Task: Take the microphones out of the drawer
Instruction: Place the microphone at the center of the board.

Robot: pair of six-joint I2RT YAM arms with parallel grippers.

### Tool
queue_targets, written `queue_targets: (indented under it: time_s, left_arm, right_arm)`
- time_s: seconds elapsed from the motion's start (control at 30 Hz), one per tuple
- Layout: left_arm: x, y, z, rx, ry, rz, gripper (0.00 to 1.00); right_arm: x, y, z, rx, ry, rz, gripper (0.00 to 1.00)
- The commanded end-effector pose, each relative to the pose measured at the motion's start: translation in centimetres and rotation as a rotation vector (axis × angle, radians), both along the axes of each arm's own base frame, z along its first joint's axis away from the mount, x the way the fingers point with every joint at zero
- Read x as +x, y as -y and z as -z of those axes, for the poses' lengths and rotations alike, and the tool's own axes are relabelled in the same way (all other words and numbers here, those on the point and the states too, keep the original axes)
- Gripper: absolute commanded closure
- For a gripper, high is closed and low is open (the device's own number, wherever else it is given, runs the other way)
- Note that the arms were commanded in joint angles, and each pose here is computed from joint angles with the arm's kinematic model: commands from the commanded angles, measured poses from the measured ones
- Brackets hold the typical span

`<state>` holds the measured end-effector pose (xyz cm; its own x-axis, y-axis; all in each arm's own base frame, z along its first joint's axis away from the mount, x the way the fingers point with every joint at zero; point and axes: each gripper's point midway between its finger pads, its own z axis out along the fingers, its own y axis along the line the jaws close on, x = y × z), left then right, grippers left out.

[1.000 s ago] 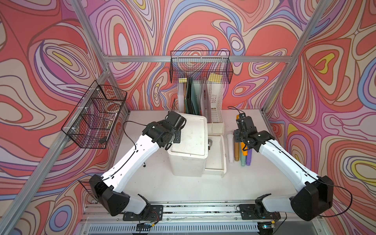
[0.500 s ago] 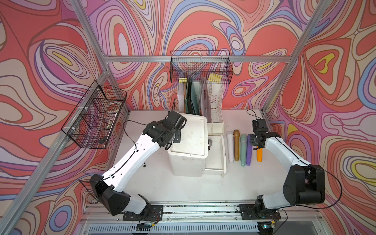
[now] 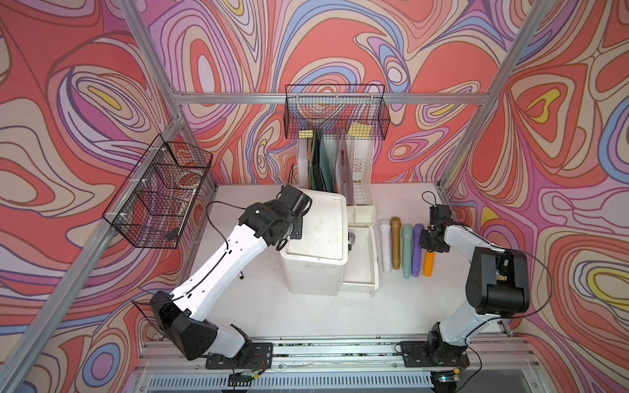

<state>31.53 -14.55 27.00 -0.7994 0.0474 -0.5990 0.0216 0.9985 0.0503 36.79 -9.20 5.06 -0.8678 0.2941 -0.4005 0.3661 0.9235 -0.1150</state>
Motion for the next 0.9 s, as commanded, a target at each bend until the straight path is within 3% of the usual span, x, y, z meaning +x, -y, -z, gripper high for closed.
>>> queue_targets:
  time_s: [0.0,0.17,0.4,0.63,0.87]
  left_arm:
    - [-0.9,-2.4,2.0,0.165,-0.077,-0.004,1.00]
    - [-0.9,-2.4,2.0,0.165,-0.077,-0.003,1.00]
    - [-0.8,-2.3,1.8,0.162,-0.073,-0.004,1.00]
    - [-0.9,-2.3,1.7,0.160,-0.070,-0.005,1.00]
    - [-0.9,-2.3,1.7,0.158,-0.070,-0.007,1.00]
  right_arm:
    - [0.2,-0.5,0.9,0.064,0.007,0.023,0.89]
    - [0.1,-0.9,2.0,0.098,-0.021,0.028,0.85]
    - [0.0,-1.5,2.3,0.135,-0.030,0.027,0.63]
    - [-0.4,-1.7,3.2,0.147,-0.061,0.026,0.59]
    - [-0.4,-1.6,1.6,0.137,-0.033,0.024,0.57]
